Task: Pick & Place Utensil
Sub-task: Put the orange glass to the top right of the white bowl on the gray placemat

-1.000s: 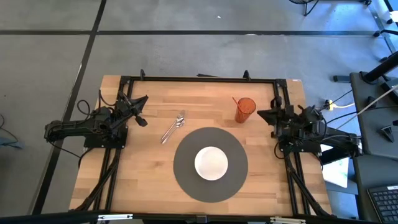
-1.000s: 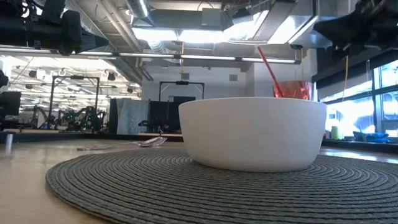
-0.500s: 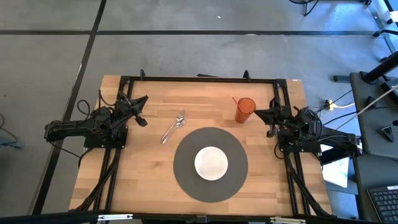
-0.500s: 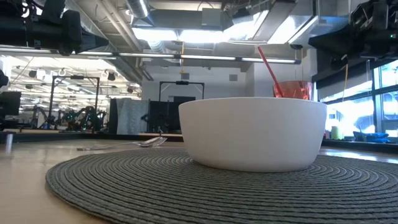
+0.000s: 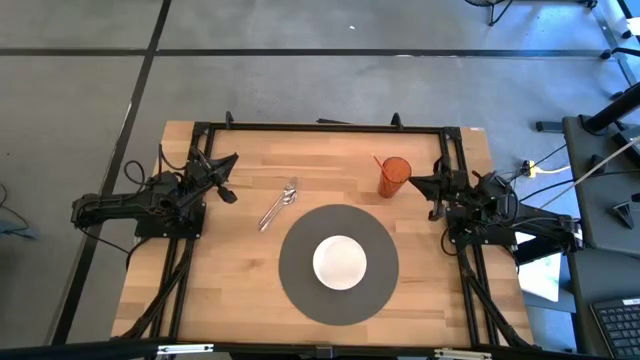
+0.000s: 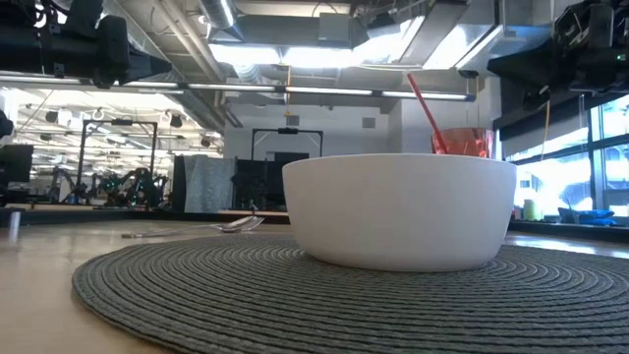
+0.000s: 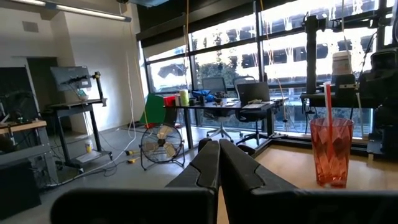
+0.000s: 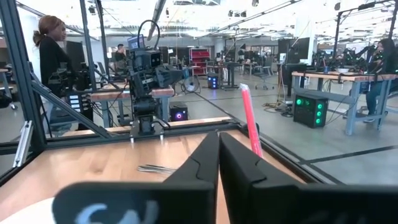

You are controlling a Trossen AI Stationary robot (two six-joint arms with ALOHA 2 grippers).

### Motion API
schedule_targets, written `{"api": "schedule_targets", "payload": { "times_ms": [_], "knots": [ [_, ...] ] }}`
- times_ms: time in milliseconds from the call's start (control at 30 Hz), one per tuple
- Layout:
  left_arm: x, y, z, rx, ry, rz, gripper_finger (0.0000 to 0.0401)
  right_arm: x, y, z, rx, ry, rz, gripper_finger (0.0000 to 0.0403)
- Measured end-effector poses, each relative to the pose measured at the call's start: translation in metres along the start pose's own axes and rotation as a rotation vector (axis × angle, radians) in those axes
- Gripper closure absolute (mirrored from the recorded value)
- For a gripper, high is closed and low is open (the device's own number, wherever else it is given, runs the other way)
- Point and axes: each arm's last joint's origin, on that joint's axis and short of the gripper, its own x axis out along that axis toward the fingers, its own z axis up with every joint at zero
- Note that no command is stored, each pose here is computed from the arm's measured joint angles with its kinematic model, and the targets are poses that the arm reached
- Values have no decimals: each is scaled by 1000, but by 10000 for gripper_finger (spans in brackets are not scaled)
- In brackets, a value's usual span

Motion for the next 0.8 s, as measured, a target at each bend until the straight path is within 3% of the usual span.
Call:
{"api": "schedule_targets", "payload": {
  "times_ms": [667,800],
  "knots": [
    [0,0,0,-26,0,-1,395,0,0,-5,-3,51,-1,376],
    [0,-4,-6,-21,44,-102,395,0,0,-5,-7,50,-1,376]
  ]
}}
